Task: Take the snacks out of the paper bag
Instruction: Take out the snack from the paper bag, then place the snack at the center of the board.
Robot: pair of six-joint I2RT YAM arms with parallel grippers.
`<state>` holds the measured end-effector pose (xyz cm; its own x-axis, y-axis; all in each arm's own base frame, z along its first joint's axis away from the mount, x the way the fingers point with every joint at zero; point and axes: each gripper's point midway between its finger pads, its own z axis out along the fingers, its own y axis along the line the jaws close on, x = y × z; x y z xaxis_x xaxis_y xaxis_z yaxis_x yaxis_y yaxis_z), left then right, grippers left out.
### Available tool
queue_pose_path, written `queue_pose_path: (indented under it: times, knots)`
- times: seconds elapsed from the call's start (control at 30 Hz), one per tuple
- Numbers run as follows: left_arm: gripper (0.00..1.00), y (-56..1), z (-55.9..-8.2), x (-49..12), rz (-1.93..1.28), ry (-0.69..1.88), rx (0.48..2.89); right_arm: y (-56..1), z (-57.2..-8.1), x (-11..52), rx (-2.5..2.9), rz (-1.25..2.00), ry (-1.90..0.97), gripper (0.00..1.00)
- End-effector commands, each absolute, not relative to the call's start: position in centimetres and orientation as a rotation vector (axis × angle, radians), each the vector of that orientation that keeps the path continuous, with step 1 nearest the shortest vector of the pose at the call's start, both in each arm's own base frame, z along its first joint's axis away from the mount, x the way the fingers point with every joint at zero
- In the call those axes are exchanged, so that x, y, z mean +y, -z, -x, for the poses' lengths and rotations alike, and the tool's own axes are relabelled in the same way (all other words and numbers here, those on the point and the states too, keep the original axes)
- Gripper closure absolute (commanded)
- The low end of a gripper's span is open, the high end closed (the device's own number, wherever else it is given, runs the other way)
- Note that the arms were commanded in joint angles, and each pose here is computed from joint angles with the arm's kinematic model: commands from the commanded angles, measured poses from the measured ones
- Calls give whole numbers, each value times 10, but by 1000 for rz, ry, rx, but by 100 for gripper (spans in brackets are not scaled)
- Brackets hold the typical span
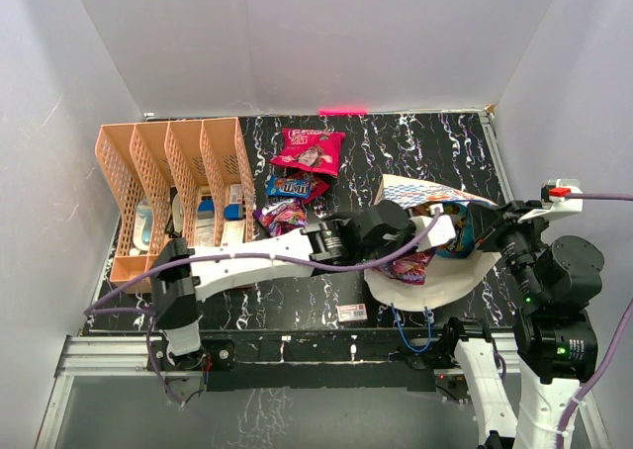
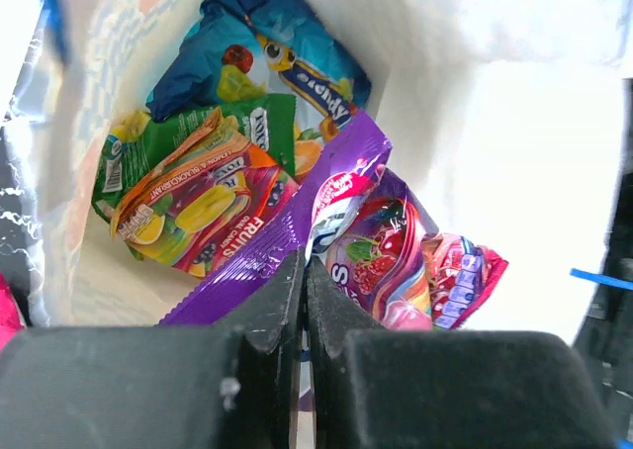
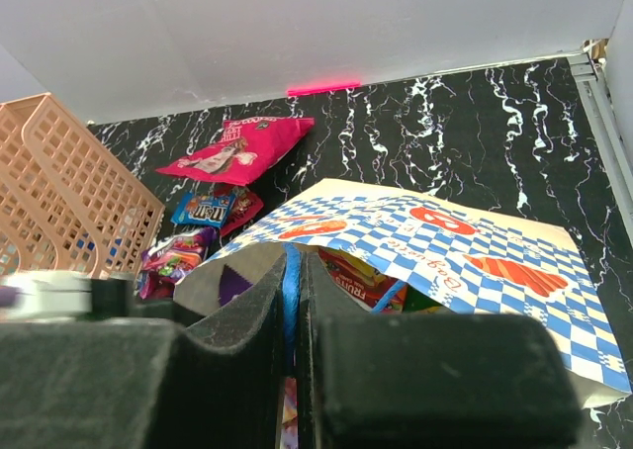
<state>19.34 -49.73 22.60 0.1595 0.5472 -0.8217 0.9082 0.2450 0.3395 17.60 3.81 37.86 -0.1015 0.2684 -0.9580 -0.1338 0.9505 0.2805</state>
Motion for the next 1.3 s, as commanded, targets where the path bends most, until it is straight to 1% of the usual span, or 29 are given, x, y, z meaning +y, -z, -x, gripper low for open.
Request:
queue_pose_path:
  times: [0.0, 0.13, 0.43, 0.6, 0.7, 0.8, 0.97, 1.03, 1.1, 1.17, 1.27]
  knots:
    - [100, -285, -168, -482, -1309, 647, 1496, -412, -171, 39, 1520, -71, -335, 92]
    - [100, -322, -157, -464, -1278, 708, 1446, -410, -171, 40, 1522, -71, -338, 92]
    - [100, -433, -118, -409, -1159, 913, 1199, -404, -174, 40, 1531, -70, -341, 92]
    - [100, -469, -128, -381, -1029, 856, 1173, -402, -175, 40, 1535, -71, -341, 92]
    - [100, -475, -152, -360, -910, 739, 1233, -402, -175, 40, 1534, -70, -344, 92]
    - [100, -460, -183, -335, -771, 559, 1336, -403, -176, 40, 1532, -72, -342, 92]
    - [100, -405, -224, -299, -655, 237, 1574, -400, -177, 40, 1538, -72, -342, 92]
    - [100, -389, -242, -277, -560, 155, 1662, -398, -177, 39, 1539, -75, -339, 92]
    - [100, -371, -262, -249, -451, 106, 1757, -397, -178, 39, 1541, -76, -339, 92]
    - [100, -343, -277, -228, -351, 109, 1873, -396, -178, 40, 1543, -74, -341, 92]
    - [100, -293, -278, -226, -318, 161, 2026, -396, -179, 40, 1545, -71, -344, 92]
